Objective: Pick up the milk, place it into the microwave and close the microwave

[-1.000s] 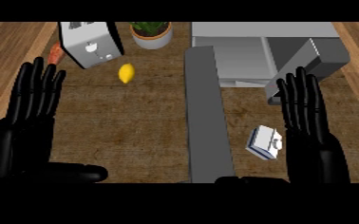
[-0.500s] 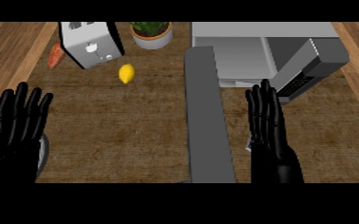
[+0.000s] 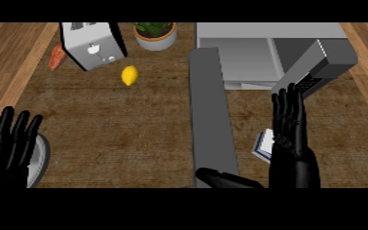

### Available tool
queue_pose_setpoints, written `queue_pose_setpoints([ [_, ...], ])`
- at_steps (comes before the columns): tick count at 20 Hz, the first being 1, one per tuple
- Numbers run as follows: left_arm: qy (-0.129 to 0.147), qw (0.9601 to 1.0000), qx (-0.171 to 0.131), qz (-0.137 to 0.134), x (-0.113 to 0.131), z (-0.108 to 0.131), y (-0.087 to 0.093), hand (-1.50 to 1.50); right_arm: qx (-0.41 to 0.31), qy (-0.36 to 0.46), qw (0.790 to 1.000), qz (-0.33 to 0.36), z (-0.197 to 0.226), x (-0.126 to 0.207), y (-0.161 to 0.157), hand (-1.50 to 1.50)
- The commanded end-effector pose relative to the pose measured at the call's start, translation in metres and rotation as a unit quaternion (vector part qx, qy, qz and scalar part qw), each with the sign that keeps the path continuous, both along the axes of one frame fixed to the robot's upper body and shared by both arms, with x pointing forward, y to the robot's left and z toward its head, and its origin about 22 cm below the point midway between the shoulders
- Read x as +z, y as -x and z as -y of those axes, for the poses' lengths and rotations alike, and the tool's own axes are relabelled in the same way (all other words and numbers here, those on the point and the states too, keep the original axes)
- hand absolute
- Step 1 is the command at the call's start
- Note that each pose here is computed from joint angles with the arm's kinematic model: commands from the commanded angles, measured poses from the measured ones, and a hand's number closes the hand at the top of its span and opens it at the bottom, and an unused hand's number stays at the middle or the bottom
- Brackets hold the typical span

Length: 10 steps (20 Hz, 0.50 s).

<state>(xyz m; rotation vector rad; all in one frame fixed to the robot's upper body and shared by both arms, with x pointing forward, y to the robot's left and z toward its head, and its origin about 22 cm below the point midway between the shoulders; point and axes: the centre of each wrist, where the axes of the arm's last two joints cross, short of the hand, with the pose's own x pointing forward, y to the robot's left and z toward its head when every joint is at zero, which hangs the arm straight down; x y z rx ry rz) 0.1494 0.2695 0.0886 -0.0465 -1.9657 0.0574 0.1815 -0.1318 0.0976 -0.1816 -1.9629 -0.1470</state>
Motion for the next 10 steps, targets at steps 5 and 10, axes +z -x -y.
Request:
queue_pose_setpoints([
  [5,0.003,1.0000,0.008,0.003,-0.019,-0.005,0.019,-1.50,-0.047,-0.011,0.998,-0.033,0.022,-0.046,-0.023,-1.50],
  [10,0.002,1.0000,0.001,-0.001,0.005,-0.004,0.025,-1.50,-0.072,-0.011,0.996,-0.049,0.047,-0.061,-0.008,-1.50],
])
